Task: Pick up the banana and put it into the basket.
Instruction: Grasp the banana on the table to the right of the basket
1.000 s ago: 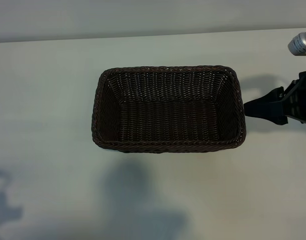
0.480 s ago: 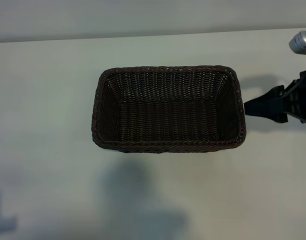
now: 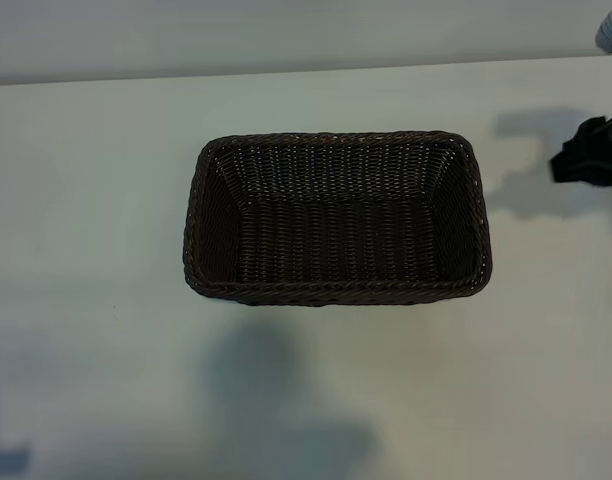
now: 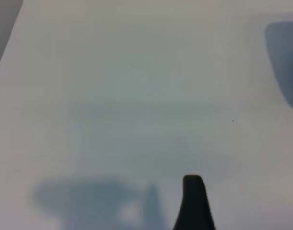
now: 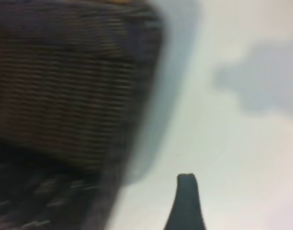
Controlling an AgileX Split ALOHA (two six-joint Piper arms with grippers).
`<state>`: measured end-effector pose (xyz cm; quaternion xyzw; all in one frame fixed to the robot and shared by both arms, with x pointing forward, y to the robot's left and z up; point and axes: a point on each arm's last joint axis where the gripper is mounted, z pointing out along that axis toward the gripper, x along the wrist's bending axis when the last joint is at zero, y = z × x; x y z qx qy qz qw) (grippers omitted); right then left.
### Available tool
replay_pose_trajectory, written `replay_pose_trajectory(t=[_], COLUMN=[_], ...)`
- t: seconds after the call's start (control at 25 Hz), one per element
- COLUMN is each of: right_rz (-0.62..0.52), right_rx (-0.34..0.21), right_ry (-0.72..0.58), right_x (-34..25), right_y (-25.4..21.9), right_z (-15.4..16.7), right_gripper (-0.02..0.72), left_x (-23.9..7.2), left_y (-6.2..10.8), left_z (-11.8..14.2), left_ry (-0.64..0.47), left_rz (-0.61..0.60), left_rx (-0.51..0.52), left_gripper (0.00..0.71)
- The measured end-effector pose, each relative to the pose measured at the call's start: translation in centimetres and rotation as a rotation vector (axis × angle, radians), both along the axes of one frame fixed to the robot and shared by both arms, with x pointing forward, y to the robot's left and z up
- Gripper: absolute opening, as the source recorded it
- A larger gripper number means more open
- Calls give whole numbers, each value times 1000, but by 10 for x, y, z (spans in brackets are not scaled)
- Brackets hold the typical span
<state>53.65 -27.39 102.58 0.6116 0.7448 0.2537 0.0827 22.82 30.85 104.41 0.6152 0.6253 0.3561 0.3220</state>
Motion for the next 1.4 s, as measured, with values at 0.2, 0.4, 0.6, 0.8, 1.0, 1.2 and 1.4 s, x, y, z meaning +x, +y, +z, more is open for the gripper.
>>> replay_pose_trajectory(t=[0.2,0.4,0.6,0.8,1.0,1.2,1.4], right_rz=[-84,-128,-208,-227,-204,-194,-201], right_rx=[-187,-267,-263,-239,-221,-233,-235], right_ry=[65,112,169,219,255,290,323], right_x=[27,40,45,47,50,53,57], right_y=[-18,-31,-60,-78,-76,-77,-79], right_z=[-10,-23,-40,-56,-70,-87,-107], right_gripper=[581,581,581,581,581,581,581], left_x=[0,0,0,0,0,0,0], left_y=[0,0,0,0,0,0,0], left_z=[0,0,0,0,0,0,0], left_ry=[0,0,0,0,0,0,0], left_rz=[0,1,1,1,1,1,1], left_rx=[0,-1,-1,-2,-2,-2,-2], left_gripper=[558,558,558,558,558,558,558])
